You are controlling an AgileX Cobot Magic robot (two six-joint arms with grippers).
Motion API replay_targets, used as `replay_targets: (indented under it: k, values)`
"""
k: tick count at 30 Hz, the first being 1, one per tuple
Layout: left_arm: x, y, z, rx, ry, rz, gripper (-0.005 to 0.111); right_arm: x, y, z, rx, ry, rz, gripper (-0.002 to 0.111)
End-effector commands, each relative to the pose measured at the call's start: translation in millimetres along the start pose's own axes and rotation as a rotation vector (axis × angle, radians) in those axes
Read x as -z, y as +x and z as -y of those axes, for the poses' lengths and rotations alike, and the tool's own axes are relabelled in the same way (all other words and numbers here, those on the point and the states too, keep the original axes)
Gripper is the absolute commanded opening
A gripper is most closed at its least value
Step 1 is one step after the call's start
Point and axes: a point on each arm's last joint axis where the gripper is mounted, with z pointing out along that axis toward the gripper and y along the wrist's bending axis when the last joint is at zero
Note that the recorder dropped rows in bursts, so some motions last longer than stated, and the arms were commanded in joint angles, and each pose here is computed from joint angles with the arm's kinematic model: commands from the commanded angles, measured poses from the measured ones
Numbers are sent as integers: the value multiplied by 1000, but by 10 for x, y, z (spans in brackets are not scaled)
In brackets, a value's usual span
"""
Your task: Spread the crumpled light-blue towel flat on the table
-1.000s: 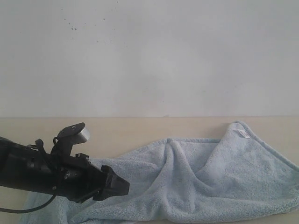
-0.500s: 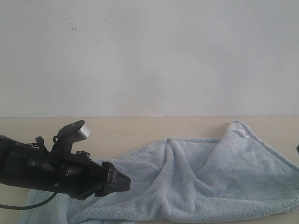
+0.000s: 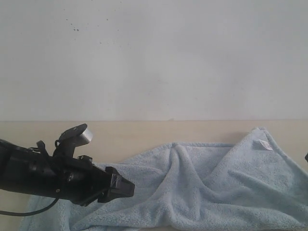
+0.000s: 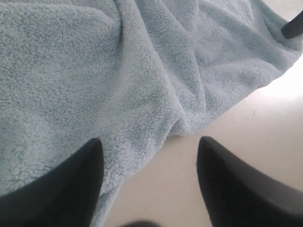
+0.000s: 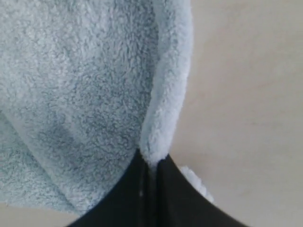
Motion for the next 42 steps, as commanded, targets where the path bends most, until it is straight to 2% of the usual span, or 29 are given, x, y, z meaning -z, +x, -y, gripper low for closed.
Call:
replay_targets:
  k: [1,6,8,12,14,19,21,24,26,29,31,32,34,35,37,39,42]
  values:
    - [0,-21,3,11,1,10,57,465,-37,-65,-44,114,216,0]
    - [0,-21,3,11,1,10,57,937,12,138,-201,285,450,0]
    - [0,-21,3,11,1,10,57,988,50,260,-197,322,459,0]
    - [0,-21,3,11,1,10,57,898,117,483,-258,301,402,2]
    - [0,-21,3,11,1,10,57,801,126,560,-275,286,362,11]
    - [0,-21,3,11,1,10,57,624,91,642,-295,261,326,53]
    - [0,-21,3,11,1,10,57,632,68,645,-297,261,353,58]
    - [0,-31,6,-1,2,13,57,697,21,565,-346,181,430,58]
    - [5,-83,14,-53,3,28,57,754,-53,421,-397,9,513,58]
    - [84,-256,60,-149,42,72,55,895,-148,115,-286,-287,616,58]
    - [191,-358,121,-286,96,73,46,951,-193,-106,-198,-448,648,58]
    - [232,-378,149,-350,109,58,40,951,-204,-212,-144,-490,643,58]
    - [325,-365,198,-526,109,-11,16,895,-218,-379,-35,-489,615,52]
    - [350,-339,209,-584,107,-42,3,843,-221,-462,8,-467,583,44]
    - [377,-265,205,-661,113,-105,4,732,-223,-617,89,-405,517,25]
    - [370,-188,200,-649,137,-131,4,616,-220,-773,168,-329,451,-1]
    - [315,-32,247,-655,172,-181,4,481,-244,-1085,212,-296,404,0]
